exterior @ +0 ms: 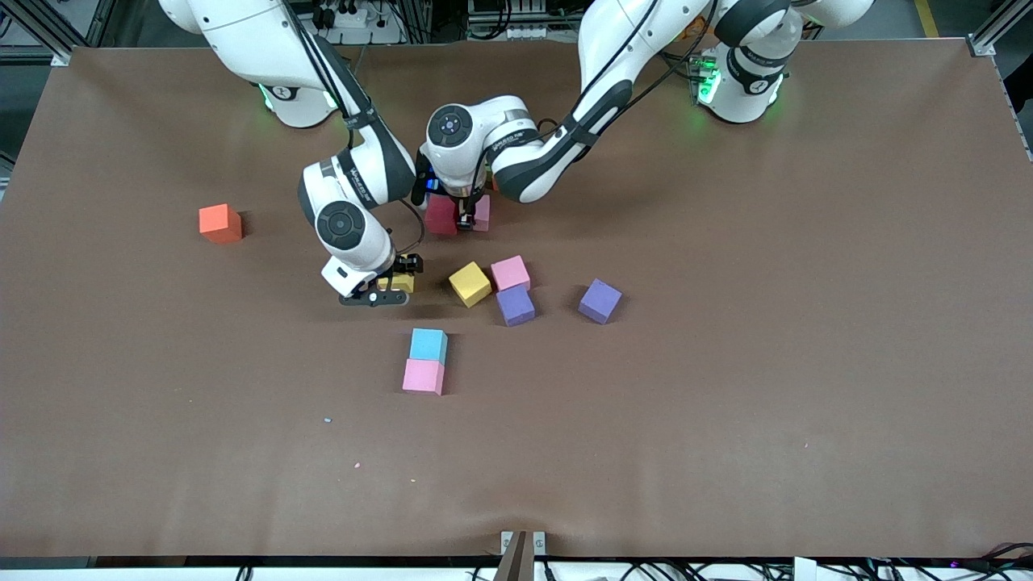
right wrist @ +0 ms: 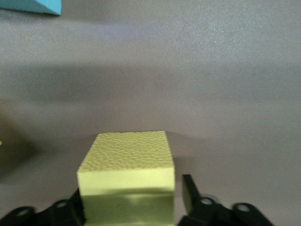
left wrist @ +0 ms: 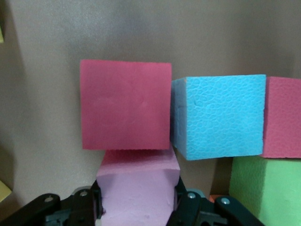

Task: Arrange 11 blocks into digit 3
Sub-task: 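Grasp the yellow cube with the right gripper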

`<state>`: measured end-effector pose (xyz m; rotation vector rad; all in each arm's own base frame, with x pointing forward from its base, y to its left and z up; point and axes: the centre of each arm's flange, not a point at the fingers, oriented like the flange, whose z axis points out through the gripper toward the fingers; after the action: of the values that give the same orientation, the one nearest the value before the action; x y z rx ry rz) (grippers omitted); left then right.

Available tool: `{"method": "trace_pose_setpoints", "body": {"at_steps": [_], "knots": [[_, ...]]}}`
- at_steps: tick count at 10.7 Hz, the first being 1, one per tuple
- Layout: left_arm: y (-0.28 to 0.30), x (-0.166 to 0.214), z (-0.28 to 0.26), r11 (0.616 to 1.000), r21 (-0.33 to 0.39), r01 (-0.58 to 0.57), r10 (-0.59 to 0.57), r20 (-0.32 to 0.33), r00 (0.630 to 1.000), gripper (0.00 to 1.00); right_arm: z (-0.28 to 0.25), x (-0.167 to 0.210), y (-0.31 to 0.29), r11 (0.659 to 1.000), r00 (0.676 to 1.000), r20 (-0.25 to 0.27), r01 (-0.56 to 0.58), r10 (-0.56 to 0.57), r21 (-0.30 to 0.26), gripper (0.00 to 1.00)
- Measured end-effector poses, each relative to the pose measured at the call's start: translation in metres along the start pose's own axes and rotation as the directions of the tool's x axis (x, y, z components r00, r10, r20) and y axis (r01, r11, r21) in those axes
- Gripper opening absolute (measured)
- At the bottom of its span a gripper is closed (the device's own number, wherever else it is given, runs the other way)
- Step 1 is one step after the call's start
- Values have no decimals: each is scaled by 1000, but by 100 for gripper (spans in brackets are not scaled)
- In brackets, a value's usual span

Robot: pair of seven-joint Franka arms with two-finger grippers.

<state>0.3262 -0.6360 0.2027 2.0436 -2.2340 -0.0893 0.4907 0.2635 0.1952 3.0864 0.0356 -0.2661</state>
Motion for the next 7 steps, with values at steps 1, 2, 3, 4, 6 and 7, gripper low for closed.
{"method": "trace_pose_setpoints", "body": {"at_steps": [1,2,3,4,6,7], "knots": [[0,0,0,1000,1,-1,1,1,1000,56,-1,0,0,1000,1000,-2,-7,7,1,59],[0,0,1,1000,4,-2,2,4,1000,62,-3,1,1,1000,1000,-5,-13,13,3,59],[-1,-1,2,1000,6,-3,3,7,1000,77,-6,1,2,1000,1000,-9,-18,18,5,59],[0,0,2,1000,6,-4,4,8,1000,91,-11,2,4,1000,1000,-16,-24,25,10,59],[1,2,0,1000,10,-7,6,3,1000,100,-25,6,9,999,999,-36,-38,39,26,59],[-1,4,-4,1000,15,-5,5,-4,1000,100,-32,7,11,999,998,-44,-43,44,32,59]]}}
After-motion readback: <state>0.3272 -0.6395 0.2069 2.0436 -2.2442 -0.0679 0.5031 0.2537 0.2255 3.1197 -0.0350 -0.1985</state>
